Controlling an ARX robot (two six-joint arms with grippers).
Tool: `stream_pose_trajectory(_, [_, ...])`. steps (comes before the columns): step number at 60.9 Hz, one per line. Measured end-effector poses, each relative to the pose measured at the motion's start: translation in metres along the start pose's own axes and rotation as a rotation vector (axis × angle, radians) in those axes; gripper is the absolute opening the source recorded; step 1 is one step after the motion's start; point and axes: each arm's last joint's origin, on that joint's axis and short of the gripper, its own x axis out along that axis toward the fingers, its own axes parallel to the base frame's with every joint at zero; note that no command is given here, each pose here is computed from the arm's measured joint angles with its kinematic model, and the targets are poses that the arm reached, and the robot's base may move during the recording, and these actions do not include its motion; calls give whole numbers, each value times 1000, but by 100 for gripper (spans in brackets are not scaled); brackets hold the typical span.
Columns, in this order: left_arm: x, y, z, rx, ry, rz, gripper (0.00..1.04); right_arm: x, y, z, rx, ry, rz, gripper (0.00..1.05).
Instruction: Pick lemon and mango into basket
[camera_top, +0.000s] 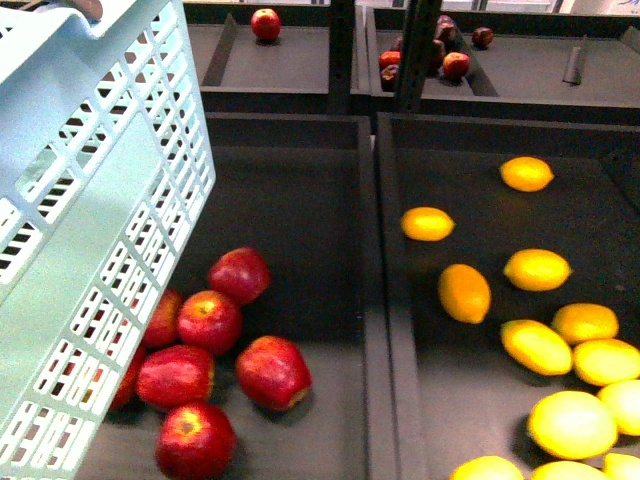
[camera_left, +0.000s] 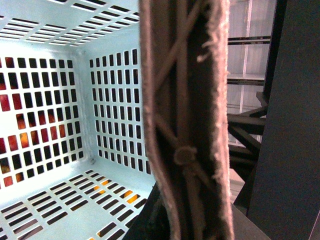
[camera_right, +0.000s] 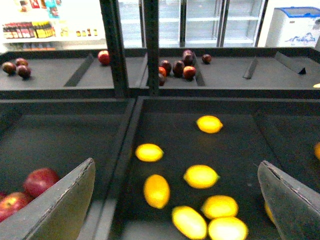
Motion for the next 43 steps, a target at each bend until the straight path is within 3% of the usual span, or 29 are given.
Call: stream_pose_trajectory(43, [0, 0, 1, 9, -2, 0, 5, 0, 0, 0, 0, 0, 3, 96])
